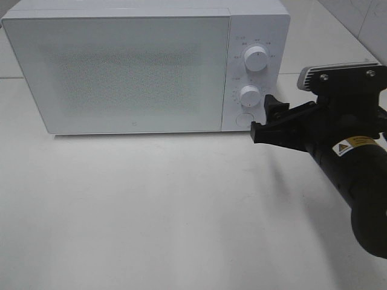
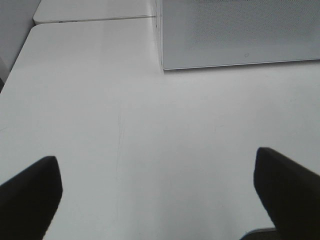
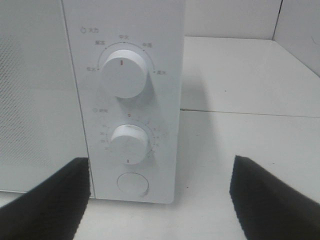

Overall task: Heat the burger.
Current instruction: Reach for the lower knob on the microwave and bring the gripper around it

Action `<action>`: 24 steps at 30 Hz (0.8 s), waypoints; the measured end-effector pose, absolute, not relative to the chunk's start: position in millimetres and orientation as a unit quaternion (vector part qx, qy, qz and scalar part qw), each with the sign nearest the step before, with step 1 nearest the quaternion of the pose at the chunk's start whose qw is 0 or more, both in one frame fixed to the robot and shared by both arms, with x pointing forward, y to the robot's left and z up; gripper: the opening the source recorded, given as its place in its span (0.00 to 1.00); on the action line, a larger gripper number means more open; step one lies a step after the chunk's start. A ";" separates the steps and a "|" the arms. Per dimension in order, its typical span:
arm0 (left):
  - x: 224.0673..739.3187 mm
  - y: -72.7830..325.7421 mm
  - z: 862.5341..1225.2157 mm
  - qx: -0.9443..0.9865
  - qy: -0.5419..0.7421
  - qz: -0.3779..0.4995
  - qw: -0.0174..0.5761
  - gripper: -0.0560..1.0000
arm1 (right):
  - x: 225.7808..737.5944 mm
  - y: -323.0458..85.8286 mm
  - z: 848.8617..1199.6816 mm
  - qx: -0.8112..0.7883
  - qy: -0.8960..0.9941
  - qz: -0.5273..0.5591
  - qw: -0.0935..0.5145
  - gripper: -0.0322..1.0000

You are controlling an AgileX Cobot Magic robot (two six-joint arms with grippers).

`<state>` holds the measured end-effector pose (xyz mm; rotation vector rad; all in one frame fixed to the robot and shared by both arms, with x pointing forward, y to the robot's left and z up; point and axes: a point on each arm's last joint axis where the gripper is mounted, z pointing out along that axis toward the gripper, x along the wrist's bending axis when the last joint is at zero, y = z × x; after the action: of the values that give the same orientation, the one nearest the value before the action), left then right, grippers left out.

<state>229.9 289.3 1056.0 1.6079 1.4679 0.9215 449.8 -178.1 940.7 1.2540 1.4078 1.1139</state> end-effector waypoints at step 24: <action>229.9 289.3 1056.0 0.629 0.575 0.361 0.379 0.97 | 508.0 -130.7 913.8 0.541 0.549 0.437 0.464 0.77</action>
<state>229.9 289.3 1056.0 1.6079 1.4679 0.9215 508.0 -130.7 913.8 1.3286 1.3493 1.0744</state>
